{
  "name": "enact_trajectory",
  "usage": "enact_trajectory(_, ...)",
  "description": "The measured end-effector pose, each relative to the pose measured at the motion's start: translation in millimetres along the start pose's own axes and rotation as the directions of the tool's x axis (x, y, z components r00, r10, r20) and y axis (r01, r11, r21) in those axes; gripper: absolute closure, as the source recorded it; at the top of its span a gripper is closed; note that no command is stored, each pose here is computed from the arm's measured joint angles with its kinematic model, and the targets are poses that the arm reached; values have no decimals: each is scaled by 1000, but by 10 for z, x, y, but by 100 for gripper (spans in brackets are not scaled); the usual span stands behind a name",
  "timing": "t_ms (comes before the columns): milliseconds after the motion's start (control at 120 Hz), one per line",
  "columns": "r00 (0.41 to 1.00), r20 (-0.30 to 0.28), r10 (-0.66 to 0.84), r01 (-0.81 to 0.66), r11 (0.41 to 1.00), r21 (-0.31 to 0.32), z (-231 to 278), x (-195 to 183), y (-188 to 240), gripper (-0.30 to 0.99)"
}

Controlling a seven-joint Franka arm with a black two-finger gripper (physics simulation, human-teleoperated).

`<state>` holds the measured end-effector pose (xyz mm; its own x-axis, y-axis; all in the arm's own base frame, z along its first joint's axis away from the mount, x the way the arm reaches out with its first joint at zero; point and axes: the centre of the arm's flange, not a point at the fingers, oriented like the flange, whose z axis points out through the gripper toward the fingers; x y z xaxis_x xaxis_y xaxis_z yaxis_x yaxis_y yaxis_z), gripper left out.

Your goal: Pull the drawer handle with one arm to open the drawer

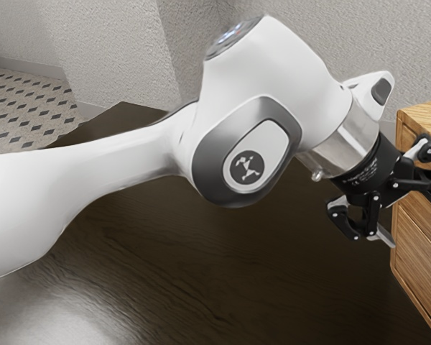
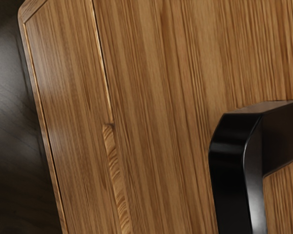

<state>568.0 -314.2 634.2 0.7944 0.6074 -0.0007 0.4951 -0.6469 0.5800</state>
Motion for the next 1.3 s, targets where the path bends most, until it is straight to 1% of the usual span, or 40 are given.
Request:
enact_trajectory(100,1000,-6,-4,4,1000,5,15,25,-24,4)
enact_trajectory(283,1000,-23,-1,2,1000,6,-37,31,-33,16)
enact_trajectory(467,998,-57,10,-9,1000,12,-214,-54,-77,21)
enact_trajectory(658,998,-56,10,-8,1000,27,-179,-85,-131,23)
enact_trajectory(875,996,-86,15,-11,999,48,-278,-194,-256,24)
enact_trajectory(1033,993,-119,21,-13,998,65,-392,-293,-376,24)
enact_trajectory(1192,990,-139,18,-9,998,69,-527,-416,-496,25)
enact_trajectory(1300,990,-141,-2,10,998,60,-654,-384,-613,25)
